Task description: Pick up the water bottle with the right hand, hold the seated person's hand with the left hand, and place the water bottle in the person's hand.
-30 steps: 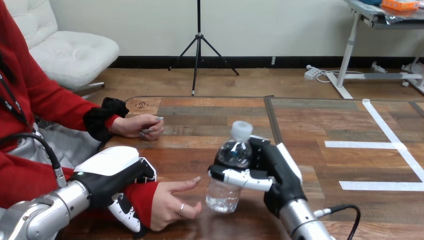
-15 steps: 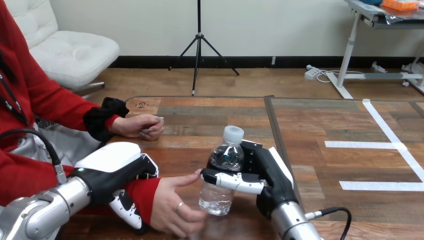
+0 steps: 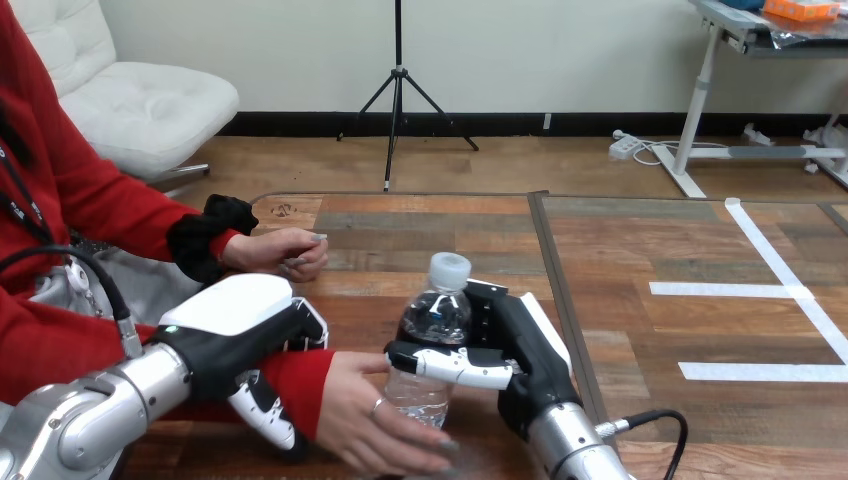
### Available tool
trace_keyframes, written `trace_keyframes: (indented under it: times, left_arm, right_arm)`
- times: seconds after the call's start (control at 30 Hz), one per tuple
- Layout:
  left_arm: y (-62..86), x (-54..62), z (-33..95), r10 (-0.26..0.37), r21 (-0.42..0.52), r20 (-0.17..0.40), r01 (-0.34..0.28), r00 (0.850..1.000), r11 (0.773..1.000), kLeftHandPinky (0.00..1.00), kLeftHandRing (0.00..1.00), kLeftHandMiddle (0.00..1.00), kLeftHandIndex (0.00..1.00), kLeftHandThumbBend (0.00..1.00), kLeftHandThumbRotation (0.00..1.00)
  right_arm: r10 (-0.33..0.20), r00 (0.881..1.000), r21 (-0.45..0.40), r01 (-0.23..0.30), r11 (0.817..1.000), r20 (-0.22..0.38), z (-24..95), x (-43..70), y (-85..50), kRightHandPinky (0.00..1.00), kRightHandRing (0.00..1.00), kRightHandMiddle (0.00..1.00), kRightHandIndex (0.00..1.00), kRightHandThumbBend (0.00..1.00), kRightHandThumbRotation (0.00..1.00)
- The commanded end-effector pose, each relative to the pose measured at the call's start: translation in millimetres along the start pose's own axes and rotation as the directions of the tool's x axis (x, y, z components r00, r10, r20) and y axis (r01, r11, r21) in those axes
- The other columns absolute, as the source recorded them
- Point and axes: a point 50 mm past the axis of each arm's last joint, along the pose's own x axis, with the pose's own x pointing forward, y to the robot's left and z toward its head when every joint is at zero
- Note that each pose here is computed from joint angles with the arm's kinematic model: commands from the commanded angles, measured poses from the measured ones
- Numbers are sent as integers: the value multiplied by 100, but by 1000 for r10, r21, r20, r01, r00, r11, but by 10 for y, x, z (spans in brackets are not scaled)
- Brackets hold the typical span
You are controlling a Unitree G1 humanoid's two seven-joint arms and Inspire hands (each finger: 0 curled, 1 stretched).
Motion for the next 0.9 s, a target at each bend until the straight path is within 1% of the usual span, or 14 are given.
trace_keyframes:
  times: [0.0,0.1,0.23,0.3,0.4,0.5,0.6,0.7,0.73,0.8,0.87]
  left_arm:
    - [857,137,577,320,14,277,-336,906,942,27,32,37,38,88,0]
    - [880,143,595,324,3,288,-339,901,941,28,32,38,38,88,0]
    - [917,159,610,320,9,292,-337,901,941,28,33,38,38,88,0]
    - [937,158,624,317,6,292,-334,902,943,28,33,38,38,89,0]
    - [950,163,622,320,10,303,-338,898,941,28,32,38,38,90,0]
    - [967,167,623,320,6,301,-338,898,941,28,32,38,38,92,0]
    - [982,172,620,325,5,324,-345,889,938,28,32,37,37,93,0]
    - [991,173,611,323,15,312,-345,893,939,28,32,37,37,94,0]
    - [994,176,611,325,21,313,-349,892,937,28,32,37,37,94,0]
    - [997,179,612,327,27,316,-353,890,935,28,32,37,38,93,0]
    - [999,181,613,326,37,313,-354,892,934,28,32,38,38,92,0]
  right_arm:
    - [46,945,24,-57,998,324,733,373,285,35,40,44,43,90,0]
    - [48,943,32,-62,998,329,741,367,308,35,40,44,43,90,0]
    - [48,939,49,-69,996,341,758,357,348,35,40,44,43,90,0]
    - [49,937,60,-74,995,345,765,354,363,35,40,44,43,90,0]
    - [49,936,70,-78,994,350,776,342,378,35,40,44,43,90,0]
    - [46,931,87,-83,993,362,793,332,391,35,40,44,43,89,0]
    - [39,928,90,-78,993,371,817,321,402,35,40,43,43,89,0]
    - [35,919,76,-70,995,393,854,299,417,35,40,43,43,88,0]
    - [38,916,73,-73,995,401,868,291,424,35,40,43,43,88,0]
    - [41,913,72,-77,994,407,882,284,432,35,40,43,43,87,0]
    - [42,909,81,-83,993,414,907,265,453,36,40,43,43,87,0]
